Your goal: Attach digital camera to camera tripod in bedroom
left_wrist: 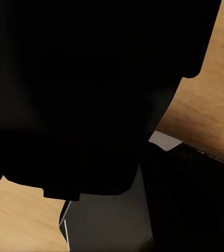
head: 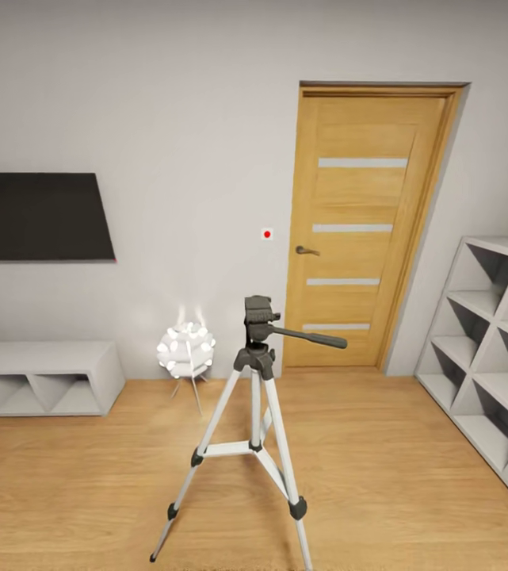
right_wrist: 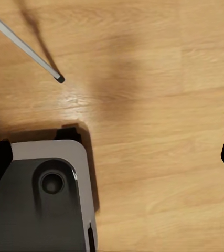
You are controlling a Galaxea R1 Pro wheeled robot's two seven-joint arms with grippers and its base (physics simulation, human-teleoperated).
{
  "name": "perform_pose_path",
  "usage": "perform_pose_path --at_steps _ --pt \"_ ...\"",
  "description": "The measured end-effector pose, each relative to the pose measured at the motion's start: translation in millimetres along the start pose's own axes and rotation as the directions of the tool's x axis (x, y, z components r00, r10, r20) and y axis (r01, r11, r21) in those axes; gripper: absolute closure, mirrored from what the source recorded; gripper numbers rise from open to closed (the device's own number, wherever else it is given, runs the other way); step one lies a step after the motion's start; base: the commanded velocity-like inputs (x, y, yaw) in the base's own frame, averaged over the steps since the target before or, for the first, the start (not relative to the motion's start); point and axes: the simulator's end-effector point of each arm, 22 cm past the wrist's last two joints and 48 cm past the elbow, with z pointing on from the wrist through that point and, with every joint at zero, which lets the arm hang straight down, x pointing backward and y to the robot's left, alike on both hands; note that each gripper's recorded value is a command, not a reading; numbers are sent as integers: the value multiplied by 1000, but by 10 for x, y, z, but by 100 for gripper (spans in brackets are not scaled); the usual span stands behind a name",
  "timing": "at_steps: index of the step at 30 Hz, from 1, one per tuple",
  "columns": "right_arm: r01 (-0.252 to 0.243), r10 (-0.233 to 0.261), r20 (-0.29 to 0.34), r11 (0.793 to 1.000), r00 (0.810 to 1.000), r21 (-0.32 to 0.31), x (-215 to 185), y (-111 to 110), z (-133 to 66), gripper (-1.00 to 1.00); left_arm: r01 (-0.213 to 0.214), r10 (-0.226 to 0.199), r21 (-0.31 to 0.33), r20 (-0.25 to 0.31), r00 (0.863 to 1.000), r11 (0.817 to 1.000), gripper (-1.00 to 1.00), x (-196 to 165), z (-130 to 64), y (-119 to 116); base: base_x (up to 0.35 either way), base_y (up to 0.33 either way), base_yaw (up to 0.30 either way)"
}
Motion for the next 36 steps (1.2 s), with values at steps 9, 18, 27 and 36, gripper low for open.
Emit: perform_pose_path --at_steps 9,18,27,36 --pt "3 -3 -20 1000 1000 0 105 -2 11 -100 -4 4 -6 -12 1000 1000 100 50 15 23 0 0 -111" --pt "7 -7 -42 1000 999 7 220 -16 20 -100 -7 7 -11 -25 1000 1000 100 103 29 42 0 0 -126" --pt "10 -9 -49 1000 999 7 247 -9 25 -100 -8 8 -14 -31 999 1000 100 128 35 53 0 0 -48" --pt "9 -9 -54 1000 999 -1 266 77 29 -100 -8 8 -14 -33 999 1000 100 137 37 55 0 0 -4"
